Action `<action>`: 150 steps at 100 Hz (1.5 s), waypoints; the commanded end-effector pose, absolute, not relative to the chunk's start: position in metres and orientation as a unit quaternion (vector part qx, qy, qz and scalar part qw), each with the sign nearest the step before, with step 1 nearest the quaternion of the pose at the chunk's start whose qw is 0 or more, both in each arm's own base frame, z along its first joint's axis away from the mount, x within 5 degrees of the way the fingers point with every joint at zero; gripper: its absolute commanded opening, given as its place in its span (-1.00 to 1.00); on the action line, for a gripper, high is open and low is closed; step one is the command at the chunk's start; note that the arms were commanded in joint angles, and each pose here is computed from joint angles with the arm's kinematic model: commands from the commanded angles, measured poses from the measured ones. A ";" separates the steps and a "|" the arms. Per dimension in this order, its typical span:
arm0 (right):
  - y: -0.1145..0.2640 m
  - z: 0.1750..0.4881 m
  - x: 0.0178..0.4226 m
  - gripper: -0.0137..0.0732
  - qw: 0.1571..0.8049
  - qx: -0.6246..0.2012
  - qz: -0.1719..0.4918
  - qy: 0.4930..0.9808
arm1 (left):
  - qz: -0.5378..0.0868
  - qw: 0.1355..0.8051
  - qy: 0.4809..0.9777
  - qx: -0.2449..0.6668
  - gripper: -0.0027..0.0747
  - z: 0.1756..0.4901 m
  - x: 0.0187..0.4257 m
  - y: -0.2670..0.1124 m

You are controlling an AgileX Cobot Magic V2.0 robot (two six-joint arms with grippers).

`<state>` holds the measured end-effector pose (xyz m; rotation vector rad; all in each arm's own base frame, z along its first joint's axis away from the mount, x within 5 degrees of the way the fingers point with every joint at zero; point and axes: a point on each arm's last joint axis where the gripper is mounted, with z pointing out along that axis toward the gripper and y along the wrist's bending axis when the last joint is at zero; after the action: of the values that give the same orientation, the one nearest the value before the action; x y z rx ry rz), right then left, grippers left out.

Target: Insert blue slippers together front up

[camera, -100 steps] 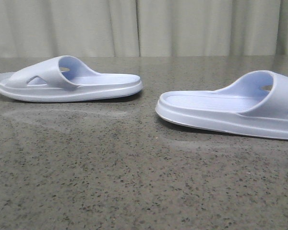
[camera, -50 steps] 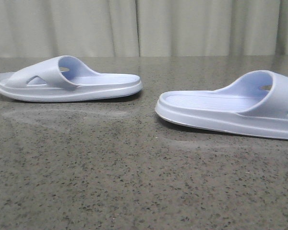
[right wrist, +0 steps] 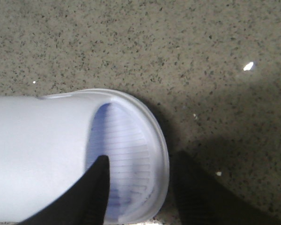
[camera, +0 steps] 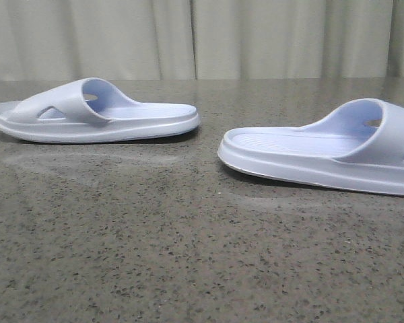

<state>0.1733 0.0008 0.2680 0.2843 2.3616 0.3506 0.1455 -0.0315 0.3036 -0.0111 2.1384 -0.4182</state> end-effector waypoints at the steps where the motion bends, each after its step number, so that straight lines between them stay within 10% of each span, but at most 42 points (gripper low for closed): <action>1: -0.003 0.277 0.183 -0.07 0.388 0.108 0.127 0.906 | -0.177 0.497 0.849 -0.017 -0.05 0.318 0.153 -0.031; 87: -0.003 0.251 0.203 -0.08 0.323 0.060 0.159 0.931 | -0.176 0.497 0.850 -0.018 -0.05 0.317 0.155 -0.031; 109: -0.002 0.250 0.202 -0.94 0.316 0.057 0.162 0.933 | -0.180 0.496 0.849 -0.021 -0.05 0.317 0.155 -0.031; 150: -0.003 0.266 0.209 -0.92 0.338 0.050 0.161 0.926 | -0.192 0.471 0.860 -0.034 -0.05 0.323 0.190 -0.035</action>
<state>0.2033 -0.0019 0.2507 0.1650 2.4668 0.4384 0.1726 -0.0349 0.3035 -0.0442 2.1949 -0.4543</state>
